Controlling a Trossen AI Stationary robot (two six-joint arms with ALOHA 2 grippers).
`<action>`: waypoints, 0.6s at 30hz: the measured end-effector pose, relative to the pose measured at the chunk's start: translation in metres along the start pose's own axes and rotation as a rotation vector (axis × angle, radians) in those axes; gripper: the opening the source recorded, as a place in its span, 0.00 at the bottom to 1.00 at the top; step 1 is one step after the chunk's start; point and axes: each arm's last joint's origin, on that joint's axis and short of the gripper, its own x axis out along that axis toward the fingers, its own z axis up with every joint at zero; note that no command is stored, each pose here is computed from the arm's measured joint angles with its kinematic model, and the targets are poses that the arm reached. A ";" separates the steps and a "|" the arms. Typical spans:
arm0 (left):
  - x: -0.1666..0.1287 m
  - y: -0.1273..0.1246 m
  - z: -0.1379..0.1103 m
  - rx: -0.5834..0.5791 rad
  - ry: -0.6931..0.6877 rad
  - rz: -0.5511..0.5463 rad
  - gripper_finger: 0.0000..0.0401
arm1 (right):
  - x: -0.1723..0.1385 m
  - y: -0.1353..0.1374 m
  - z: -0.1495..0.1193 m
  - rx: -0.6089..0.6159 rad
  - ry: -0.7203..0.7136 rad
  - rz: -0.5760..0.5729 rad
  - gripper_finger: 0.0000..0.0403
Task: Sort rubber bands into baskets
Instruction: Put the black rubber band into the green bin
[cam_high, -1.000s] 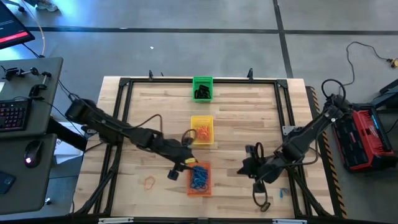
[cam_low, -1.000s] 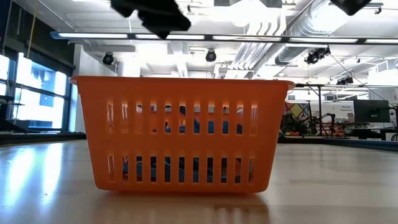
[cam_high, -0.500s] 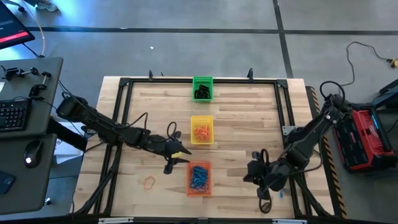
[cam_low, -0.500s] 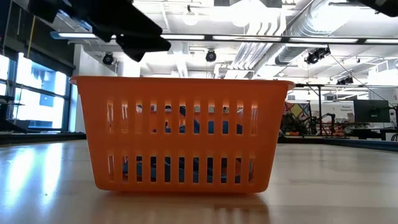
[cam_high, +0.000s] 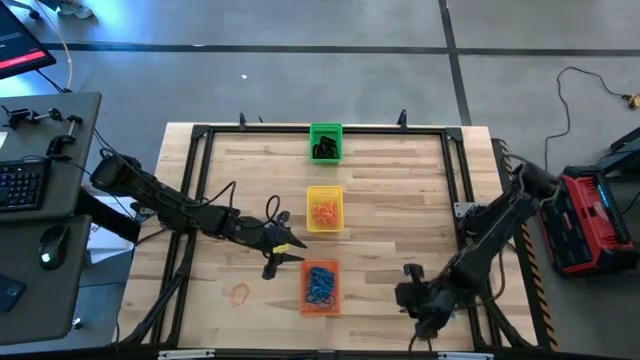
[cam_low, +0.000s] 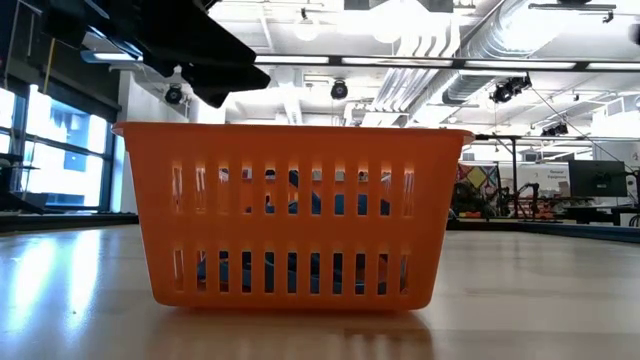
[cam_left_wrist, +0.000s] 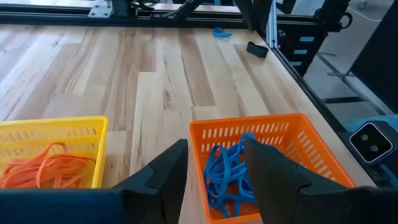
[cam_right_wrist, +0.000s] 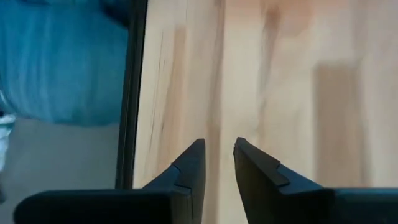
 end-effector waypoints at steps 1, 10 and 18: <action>0.000 0.000 0.000 0.001 0.000 0.000 0.38 | 0.005 0.002 -0.003 0.020 0.034 0.007 0.18; 0.000 0.000 0.000 0.019 0.003 0.000 0.38 | 0.039 0.035 -0.037 0.153 0.352 0.081 0.19; 0.000 0.000 -0.002 0.031 0.025 0.003 0.38 | 0.053 0.050 -0.039 0.162 0.482 -0.015 0.40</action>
